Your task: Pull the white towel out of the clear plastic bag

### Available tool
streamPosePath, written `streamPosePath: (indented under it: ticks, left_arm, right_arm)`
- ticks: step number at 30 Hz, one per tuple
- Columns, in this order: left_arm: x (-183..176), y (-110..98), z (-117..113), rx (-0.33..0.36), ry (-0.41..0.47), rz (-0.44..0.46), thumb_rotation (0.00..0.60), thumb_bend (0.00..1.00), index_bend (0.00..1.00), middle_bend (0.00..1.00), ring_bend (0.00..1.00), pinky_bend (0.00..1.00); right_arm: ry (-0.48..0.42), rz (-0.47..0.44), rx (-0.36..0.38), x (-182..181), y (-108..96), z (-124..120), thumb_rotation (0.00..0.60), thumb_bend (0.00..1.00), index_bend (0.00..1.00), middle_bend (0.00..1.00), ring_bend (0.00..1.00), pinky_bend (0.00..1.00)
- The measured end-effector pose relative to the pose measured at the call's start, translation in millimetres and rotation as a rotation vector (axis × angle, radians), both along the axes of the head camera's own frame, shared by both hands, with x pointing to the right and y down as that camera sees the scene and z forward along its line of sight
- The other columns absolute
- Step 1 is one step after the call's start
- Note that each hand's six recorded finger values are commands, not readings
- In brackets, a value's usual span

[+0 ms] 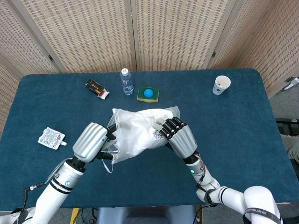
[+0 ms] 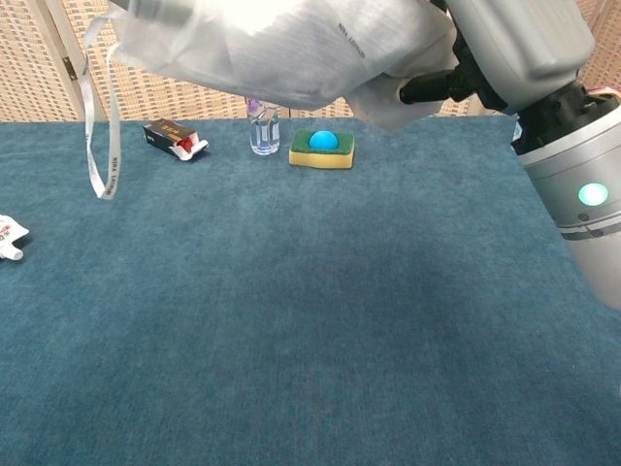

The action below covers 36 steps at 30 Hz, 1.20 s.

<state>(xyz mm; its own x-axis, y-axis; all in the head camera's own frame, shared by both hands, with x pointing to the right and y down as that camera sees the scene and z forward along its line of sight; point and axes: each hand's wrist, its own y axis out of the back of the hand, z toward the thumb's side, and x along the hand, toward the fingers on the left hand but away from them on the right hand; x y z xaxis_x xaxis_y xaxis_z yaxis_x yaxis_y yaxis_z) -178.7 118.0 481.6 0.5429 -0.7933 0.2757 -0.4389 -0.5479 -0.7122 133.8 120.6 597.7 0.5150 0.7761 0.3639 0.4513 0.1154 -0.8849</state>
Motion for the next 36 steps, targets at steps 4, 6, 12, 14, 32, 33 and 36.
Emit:
streamPosePath:
  ticks: [4, 6, 12, 14, 32, 33, 36]
  left_arm:
    - [3, 0, 2, -0.015, -0.006, 0.012, 0.600, 0.00, 0.31, 1.00, 0.99, 1.00]
    - [4, 0, 3, -0.020, -0.012, 0.014, 0.600, 0.00, 0.31, 1.00, 0.99, 1.00]
    - [7, -1, 7, -0.037, -0.007, 0.003, 0.600, 0.00, 0.37, 1.00, 0.99, 1.00]
    - [8, -1, 6, -0.034, 0.000, 0.002, 0.600, 0.00, 0.40, 1.00, 0.99, 1.00]
    - [20, 5, 0, -0.024, 0.072, -0.005, 0.600, 0.22, 0.62, 1.00, 1.00, 1.00]
    - [20, 5, 0, -0.023, 0.070, -0.005, 0.600, 0.22, 0.62, 1.00, 1.00, 1.00]
    - [20, 5, 0, -0.020, 0.065, -0.006, 0.600, 0.24, 0.64, 1.00, 1.00, 1.00]
  right_arm:
    - [-0.008, 0.000, -0.001, -1, 0, 0, 0.600, 0.62, 0.67, 0.73, 0.66, 0.63]
    - [-0.011, -0.001, -0.001, -1, 1, 0, 0.600, 0.62, 0.67, 0.73, 0.66, 0.63]
    - [-0.024, -0.008, 0.000, -2, 2, -1, 0.600, 0.62, 0.67, 0.73, 0.66, 0.63]
    - [-0.029, -0.011, 0.001, -3, 2, -2, 0.600, 0.62, 0.67, 0.73, 0.66, 0.63]
    - [-0.024, -0.018, -0.016, -6, 4, 0, 0.600, 0.62, 0.67, 0.73, 0.66, 0.63]
    - [-0.024, -0.018, -0.018, -6, 4, 1, 0.600, 0.62, 0.67, 0.73, 0.66, 0.63]
    - [-0.026, -0.019, -0.019, -5, 4, 1, 0.600, 0.62, 0.67, 0.73, 0.66, 0.63]
